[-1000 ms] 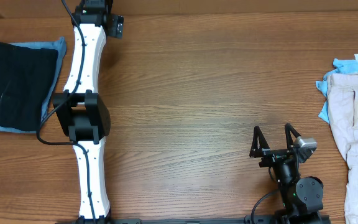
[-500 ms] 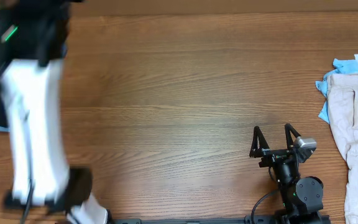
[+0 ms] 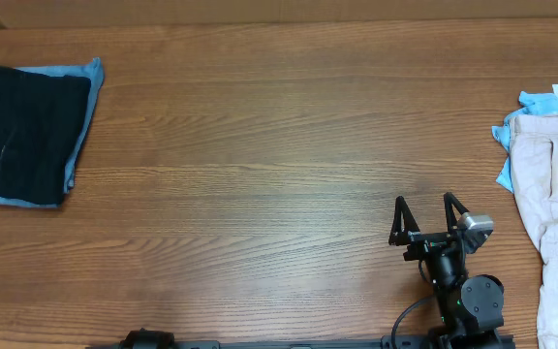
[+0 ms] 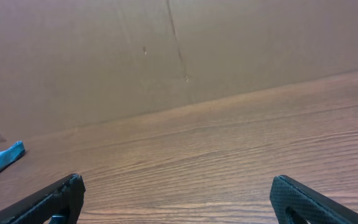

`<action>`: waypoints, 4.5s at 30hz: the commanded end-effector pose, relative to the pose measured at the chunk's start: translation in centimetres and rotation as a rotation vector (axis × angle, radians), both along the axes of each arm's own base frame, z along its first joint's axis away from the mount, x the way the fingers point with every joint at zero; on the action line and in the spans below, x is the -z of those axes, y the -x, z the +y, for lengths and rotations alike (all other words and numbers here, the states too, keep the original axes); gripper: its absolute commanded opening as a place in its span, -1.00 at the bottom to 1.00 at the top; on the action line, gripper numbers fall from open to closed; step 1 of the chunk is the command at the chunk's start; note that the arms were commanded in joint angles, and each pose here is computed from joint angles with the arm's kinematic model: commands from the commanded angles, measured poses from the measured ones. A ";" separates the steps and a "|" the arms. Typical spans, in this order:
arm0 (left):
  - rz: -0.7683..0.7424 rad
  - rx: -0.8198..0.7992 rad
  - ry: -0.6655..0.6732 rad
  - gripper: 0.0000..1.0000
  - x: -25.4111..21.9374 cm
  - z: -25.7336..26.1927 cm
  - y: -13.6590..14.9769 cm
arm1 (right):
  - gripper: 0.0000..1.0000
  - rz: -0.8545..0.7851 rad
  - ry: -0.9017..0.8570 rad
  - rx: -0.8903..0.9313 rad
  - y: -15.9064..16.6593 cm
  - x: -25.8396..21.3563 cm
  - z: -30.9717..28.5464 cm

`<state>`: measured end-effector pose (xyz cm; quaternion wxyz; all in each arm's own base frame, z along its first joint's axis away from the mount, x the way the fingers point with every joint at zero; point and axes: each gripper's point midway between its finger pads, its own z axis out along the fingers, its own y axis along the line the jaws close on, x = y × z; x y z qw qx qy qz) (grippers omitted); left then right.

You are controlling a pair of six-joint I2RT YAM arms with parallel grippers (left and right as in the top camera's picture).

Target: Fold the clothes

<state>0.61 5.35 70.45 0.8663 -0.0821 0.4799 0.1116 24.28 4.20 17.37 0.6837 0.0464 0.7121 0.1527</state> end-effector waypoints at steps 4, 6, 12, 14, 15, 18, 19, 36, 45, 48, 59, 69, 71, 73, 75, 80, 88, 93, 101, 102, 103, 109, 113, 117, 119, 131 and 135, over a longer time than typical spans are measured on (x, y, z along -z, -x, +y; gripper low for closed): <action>0.153 -0.008 -0.001 1.00 4.9 0.0 -2.6 | 1.00 -0.002 0.003 -0.002 0.0 0.2 0.0; 0.279 -0.071 0.018 1.00 8.3 1.0 -4.3 | 1.00 -0.002 0.003 -0.001 0.0 0.2 0.0; 0.949 -0.076 -0.060 1.00 26.5 0.5 -9.1 | 1.00 -0.002 0.003 -0.001 0.0 0.2 0.0; 1.047 -0.071 -0.069 1.00 30.2 0.3 -9.8 | 1.00 -0.002 0.003 -0.001 0.0 0.2 0.0; 1.094 -0.022 -0.075 1.00 32.4 -0.5 -10.3 | 1.00 -0.002 0.003 -0.001 0.0 0.2 0.0; 1.110 0.122 -0.080 1.00 36.3 -2.9 -12.3 | 1.00 -0.002 0.003 -0.002 0.0 0.2 0.0; 1.104 0.179 -0.082 1.00 37.3 -3.9 -13.0 | 1.00 -0.002 0.003 -0.002 0.0 0.2 0.0; 0.553 0.442 -0.157 1.00 47.1 -9.5 -23.7 | 1.00 -0.002 0.003 -0.001 0.0 0.2 0.0; 0.566 0.443 -0.155 1.00 53.0 -9.5 -23.7 | 1.00 -0.002 0.003 -0.002 0.0 0.2 0.0; 0.567 0.427 -0.170 1.00 53.0 -9.3 -23.7 | 1.00 -0.002 0.003 -0.001 0.0 0.2 0.0; 0.598 0.261 0.158 1.00 54.5 -5.2 -24.0 | 1.00 -0.002 0.003 -0.002 0.0 0.2 0.0; 0.511 0.151 0.400 1.00 54.1 -2.3 -23.6 | 1.00 -0.002 0.003 -0.001 0.0 0.2 0.0; 0.516 0.163 0.398 1.00 54.1 -2.4 -23.7 | 1.00 -0.002 0.003 -0.002 0.0 0.2 0.0; 0.525 0.181 0.395 1.00 54.3 -2.5 -23.8 | 1.00 -0.002 0.003 -0.002 0.0 0.2 0.0; 0.528 0.194 0.391 1.00 54.3 -2.7 -23.8 | 1.00 -0.002 0.003 -0.001 0.0 0.2 0.0; 0.531 0.205 0.388 1.00 54.3 -3.0 -23.8 | 1.00 -0.002 0.003 -0.002 0.0 0.2 0.0; 0.531 0.205 0.388 1.00 54.3 -3.0 -23.8 | 1.00 -0.002 0.003 -0.001 0.0 0.2 0.0; 0.531 0.205 0.388 1.00 54.3 -3.0 -23.8 | 1.00 -0.003 0.011 -0.001 0.0 0.3 0.0; 0.531 0.205 0.388 1.00 54.3 -3.0 -23.8 | 1.00 -0.063 0.371 -0.063 0.1 0.4 0.8; 0.531 0.205 0.388 1.00 54.3 -3.0 -23.8 | 1.00 -0.062 0.374 -0.055 0.1 0.4 0.5; 0.531 0.205 0.388 1.00 54.3 -3.0 -23.8 | 1.00 -0.062 0.374 -0.042 0.0 0.4 0.1; 0.531 0.205 0.388 1.00 54.3 -3.0 -23.8 | 1.00 -0.056 0.375 -0.013 -0.1 0.4 -0.6; 0.531 0.205 0.388 1.00 54.3 -3.0 -23.8 | 1.00 -0.056 0.375 -0.013 -0.1 0.4 -0.6; 0.531 0.205 0.388 1.00 54.3 -3.0 -23.8 | 1.00 -0.056 0.375 -0.013 -0.1 0.4 -0.6; 0.531 0.205 0.388 1.00 54.3 -3.0 -23.8 | 1.00 -0.056 0.375 -0.013 -0.1 0.4 -0.6; 0.531 0.205 0.388 1.00 54.3 -3.0 -23.8 | 1.00 -0.056 0.375 -0.013 -0.1 0.4 -0.6; 0.531 0.205 0.388 1.00 54.3 -3.0 -23.8 | 1.00 -0.056 0.375 -0.013 -0.1 0.4 -0.6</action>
